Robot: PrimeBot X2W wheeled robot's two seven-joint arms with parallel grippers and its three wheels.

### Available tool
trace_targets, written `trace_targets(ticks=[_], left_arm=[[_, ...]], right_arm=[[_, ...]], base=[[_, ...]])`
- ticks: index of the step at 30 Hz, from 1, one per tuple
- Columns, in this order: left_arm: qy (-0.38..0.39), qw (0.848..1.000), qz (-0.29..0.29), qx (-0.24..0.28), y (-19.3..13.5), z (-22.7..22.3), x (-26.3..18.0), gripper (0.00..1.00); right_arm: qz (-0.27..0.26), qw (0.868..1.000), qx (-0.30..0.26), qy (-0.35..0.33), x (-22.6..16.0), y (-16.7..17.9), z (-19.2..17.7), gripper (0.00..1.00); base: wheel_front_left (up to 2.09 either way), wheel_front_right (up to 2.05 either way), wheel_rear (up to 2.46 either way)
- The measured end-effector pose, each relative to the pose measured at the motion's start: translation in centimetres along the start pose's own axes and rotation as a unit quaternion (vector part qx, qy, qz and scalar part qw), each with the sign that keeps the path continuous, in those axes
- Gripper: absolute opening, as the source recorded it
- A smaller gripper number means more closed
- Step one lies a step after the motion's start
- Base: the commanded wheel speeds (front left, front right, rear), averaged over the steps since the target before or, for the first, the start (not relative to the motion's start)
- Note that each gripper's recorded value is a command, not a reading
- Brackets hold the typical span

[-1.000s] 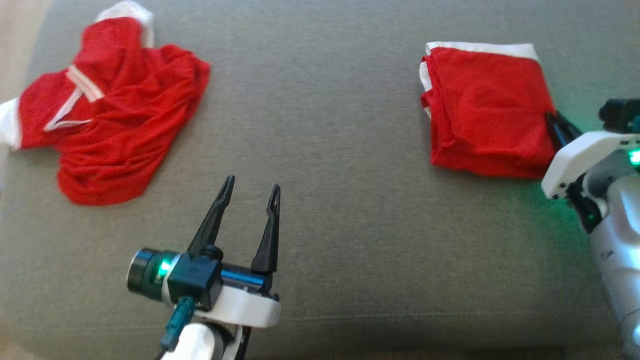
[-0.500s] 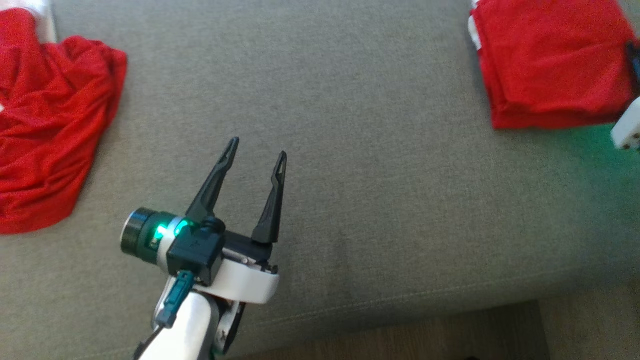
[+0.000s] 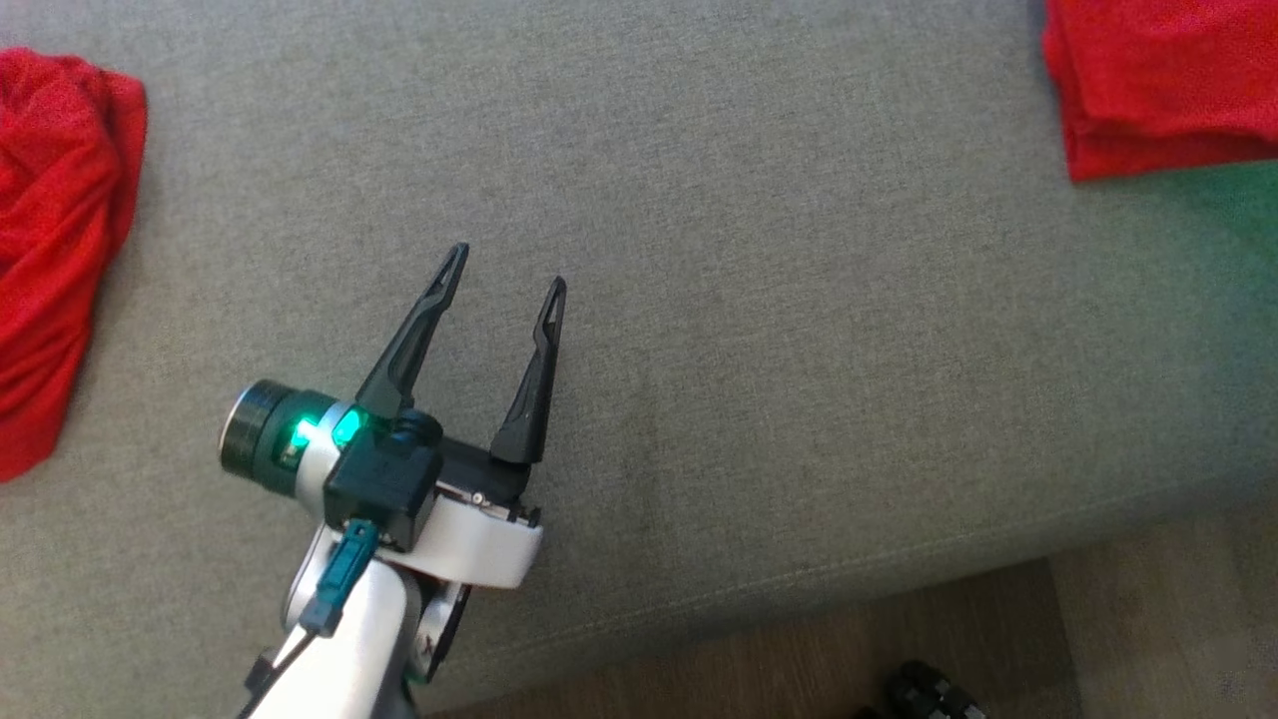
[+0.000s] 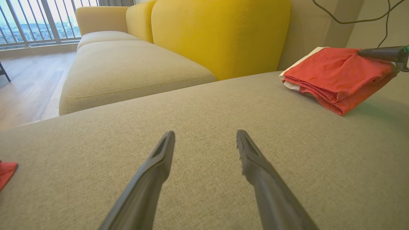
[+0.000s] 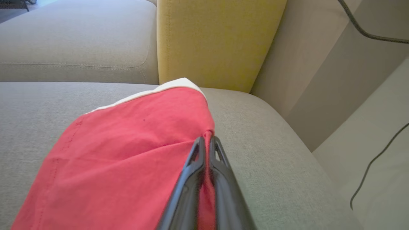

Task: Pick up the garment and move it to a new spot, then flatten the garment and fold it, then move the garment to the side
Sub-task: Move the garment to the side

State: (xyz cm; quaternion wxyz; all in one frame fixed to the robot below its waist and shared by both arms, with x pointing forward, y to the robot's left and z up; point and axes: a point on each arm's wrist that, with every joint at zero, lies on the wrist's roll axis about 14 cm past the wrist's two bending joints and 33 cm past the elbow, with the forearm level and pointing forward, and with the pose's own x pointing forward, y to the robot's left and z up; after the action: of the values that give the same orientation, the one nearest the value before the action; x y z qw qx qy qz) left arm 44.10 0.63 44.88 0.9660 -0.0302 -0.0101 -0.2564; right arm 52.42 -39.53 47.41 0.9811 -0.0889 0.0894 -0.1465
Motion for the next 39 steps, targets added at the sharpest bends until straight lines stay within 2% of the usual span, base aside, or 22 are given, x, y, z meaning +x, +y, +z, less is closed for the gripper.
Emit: trace_targets(ticks=[7,8,9,10,16,21,28,35,39], left_arm=[[0.006,1.000,0.000,-0.001,0.2,-0.6,0.0,1.00],[0.006,1.000,0.000,0.000,0.2,-0.6,0.1,1.00],[0.006,1.000,0.000,0.000,0.2,-0.6,0.1,1.00],[0.005,1.000,0.000,0.000,0.2,-0.5,0.1,1.00],[-0.006,1.000,0.008,0.010,0.4,0.6,0.1,1.00],[-0.026,0.999,0.022,0.013,0.5,2.5,-0.3,1.00],[-0.028,0.997,0.075,0.012,1.5,4.1,-2.6,1.00],[-0.038,0.990,0.134,-0.009,3.3,5.7,-5.2,1.00],[-0.052,0.983,0.176,-0.024,4.8,7.0,-7.3,1.00]], right_arm=[[-0.005,1.000,-0.021,0.004,0.4,-0.2,-0.6,0.00],[-0.007,1.000,-0.021,0.003,0.4,-0.3,-0.5,0.06],[-0.010,1.000,-0.023,-0.002,0.5,-0.5,-0.3,0.44],[-0.012,1.000,-0.026,-0.006,0.6,-0.6,-0.1,1.00],[-0.009,0.996,-0.055,-0.069,0.5,-0.1,3.8,1.00],[0.022,0.990,-0.056,-0.128,-0.9,3.6,7.2,1.00],[0.114,0.983,-0.020,-0.146,-5.5,11.6,7.0,1.00],[0.146,0.975,0.035,-0.166,-8.9,14.8,8.1,1.00],[0.168,0.971,0.069,-0.155,-11.9,16.7,7.0,1.00]], base=[[0.00,0.00,0.00],[0.00,0.00,0.00],[0.00,0.00,0.00],[0.00,0.00,0.00],[0.00,0.00,0.00],[0.00,0.00,0.00],[0.00,0.00,0.00],[0.00,0.00,0.00],[0.00,0.00,0.00]])
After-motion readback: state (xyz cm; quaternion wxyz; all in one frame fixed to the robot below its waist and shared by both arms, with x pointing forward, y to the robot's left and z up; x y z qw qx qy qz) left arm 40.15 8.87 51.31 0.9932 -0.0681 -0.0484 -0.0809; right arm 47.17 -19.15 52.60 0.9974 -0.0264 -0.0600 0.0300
